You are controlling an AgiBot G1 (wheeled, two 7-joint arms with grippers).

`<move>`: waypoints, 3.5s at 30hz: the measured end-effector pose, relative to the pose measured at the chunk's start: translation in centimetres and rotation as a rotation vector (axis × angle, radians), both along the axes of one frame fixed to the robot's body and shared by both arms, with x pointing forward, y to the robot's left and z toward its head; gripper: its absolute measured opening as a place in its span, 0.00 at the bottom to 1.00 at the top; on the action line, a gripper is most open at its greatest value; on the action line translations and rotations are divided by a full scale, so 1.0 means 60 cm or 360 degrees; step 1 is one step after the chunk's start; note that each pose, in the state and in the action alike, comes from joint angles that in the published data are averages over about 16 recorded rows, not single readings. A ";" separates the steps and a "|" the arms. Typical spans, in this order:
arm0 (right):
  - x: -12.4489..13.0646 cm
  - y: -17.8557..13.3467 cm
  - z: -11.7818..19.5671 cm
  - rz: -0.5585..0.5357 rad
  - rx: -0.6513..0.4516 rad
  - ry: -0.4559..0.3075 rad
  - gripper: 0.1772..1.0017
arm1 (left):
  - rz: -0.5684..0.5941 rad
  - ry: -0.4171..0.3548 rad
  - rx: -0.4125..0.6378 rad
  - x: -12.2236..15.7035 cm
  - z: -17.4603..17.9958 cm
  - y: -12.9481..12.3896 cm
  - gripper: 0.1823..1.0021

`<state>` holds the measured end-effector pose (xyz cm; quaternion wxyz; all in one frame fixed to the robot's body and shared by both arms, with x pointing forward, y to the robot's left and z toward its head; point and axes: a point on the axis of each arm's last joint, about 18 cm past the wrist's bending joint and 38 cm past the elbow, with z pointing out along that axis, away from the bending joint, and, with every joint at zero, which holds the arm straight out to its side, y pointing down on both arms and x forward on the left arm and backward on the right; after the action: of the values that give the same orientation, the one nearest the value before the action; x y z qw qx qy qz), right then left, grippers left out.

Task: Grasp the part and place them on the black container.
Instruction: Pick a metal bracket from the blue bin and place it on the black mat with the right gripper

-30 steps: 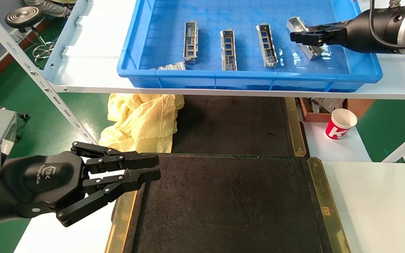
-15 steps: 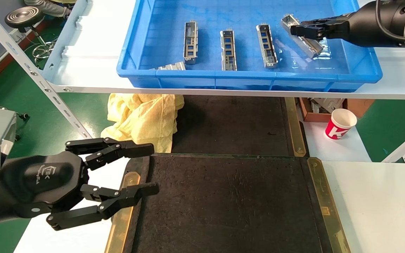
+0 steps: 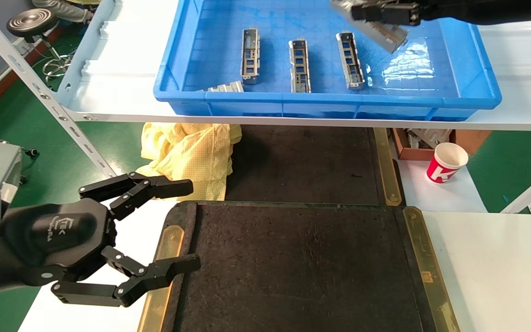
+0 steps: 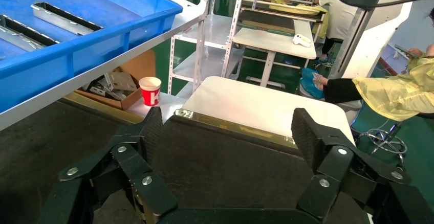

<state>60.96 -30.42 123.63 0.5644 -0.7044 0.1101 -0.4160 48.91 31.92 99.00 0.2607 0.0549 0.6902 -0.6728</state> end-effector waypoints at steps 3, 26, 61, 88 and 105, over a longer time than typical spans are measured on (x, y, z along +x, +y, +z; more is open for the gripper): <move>-0.026 0.011 0.000 0.0102 -0.0094 -0.0002 0.19 | 0.0000 0.0000 0.0000 0.000 0.000 0.000 0.87; -0.086 0.093 -0.152 0.0593 -0.0571 0.0119 0.19 | 0.0000 0.0000 0.0000 0.000 0.000 0.000 1.00; 0.112 0.289 -0.437 0.0691 -0.0895 0.0100 0.19 | 0.0000 0.0000 0.0000 0.000 0.000 0.000 1.00; 0.159 0.391 -0.519 0.0439 -0.0818 -0.0058 0.19 | 0.0000 0.0000 0.0000 0.000 0.000 0.000 1.00; 0.154 0.402 -0.538 0.0446 -0.0833 -0.0032 0.19 | 0.0000 0.0000 0.0000 0.000 0.000 0.000 1.00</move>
<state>70.22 -6.28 91.38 0.4167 -0.8302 -0.1049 -0.3551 48.91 31.92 99.00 0.2607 0.0549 0.6902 -0.6728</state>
